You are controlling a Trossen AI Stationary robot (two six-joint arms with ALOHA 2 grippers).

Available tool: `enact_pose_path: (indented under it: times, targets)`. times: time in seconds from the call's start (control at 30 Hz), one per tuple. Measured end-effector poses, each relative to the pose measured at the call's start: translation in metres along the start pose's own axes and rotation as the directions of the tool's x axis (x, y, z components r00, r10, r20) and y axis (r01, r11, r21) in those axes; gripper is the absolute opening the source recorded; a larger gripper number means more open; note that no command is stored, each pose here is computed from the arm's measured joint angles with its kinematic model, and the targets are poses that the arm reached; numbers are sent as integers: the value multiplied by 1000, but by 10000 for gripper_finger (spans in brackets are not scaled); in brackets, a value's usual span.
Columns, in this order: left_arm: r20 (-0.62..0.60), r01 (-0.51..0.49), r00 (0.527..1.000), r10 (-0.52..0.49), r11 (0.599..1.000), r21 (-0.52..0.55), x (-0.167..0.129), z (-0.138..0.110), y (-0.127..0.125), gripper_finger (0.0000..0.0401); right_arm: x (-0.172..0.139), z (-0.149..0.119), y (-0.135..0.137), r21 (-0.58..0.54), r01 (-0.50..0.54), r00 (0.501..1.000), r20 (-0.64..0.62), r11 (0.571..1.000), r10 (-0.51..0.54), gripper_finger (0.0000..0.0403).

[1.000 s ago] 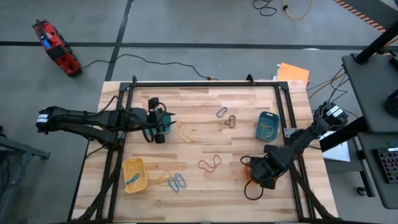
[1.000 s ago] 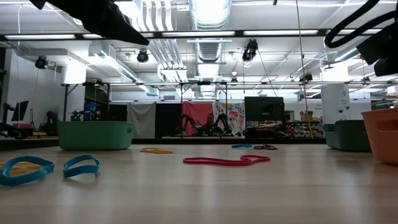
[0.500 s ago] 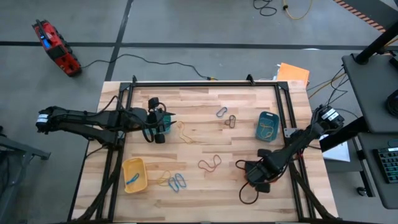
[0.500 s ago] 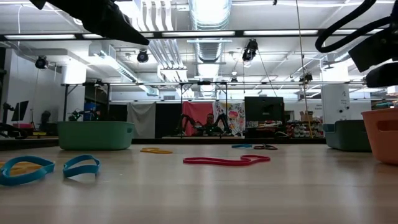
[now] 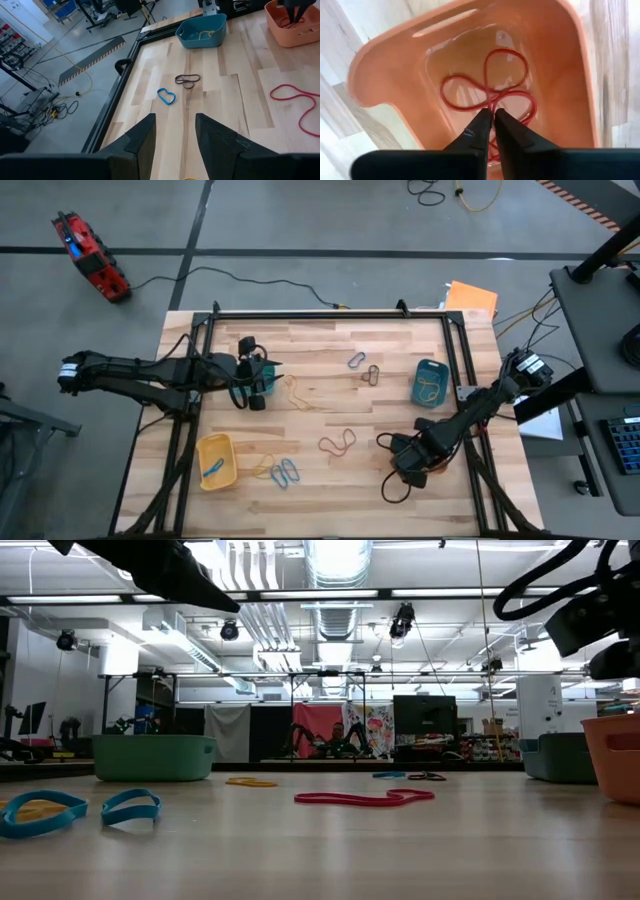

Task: Sort rubber bands into baskets
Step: Put the red rubber band into the orange bin, then put the blue rubber band into the yellow bin

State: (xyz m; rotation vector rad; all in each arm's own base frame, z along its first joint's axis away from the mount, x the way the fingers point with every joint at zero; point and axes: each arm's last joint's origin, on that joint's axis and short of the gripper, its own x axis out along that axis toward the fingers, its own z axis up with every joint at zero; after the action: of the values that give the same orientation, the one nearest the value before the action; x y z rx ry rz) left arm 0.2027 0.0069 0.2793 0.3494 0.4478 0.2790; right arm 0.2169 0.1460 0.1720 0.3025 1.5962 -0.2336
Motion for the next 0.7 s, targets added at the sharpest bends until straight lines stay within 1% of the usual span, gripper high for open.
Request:
enact_pose_path:
  times: [0.1,0.23,0.33,0.43,0.5,0.57,0.63,0.7]
  targets:
    - [0,0,1000,0,1000,0,0,0,0,121,-2,1,1,36,-7,1000,6,999,7,47]
    - [0,1,1000,-1,1000,-2,0,0,0,110,-4,1,2,60,-9,1000,2,998,9,94]
    - [-1,1,1000,-1,1000,-22,0,0,0,101,-10,1,4,50,-50,999,-18,997,51,126]
    - [-2,2,1000,-2,999,-49,0,0,0,96,-25,4,7,44,-98,995,18,994,98,147]
    - [-5,4,1000,-4,998,-70,0,-1,0,93,-38,8,8,47,-114,990,89,992,110,155]
    - [-10,12,1000,-13,995,-95,0,-1,-1,91,-52,11,6,41,-101,975,203,994,91,159]
    - [-9,43,999,-44,991,-127,0,-2,-2,90,-67,14,4,20,-56,938,343,998,46,159]
    - [0,95,995,-96,982,-162,0,-2,-4,90,-79,15,1,-10,20,881,473,1000,-13,155]
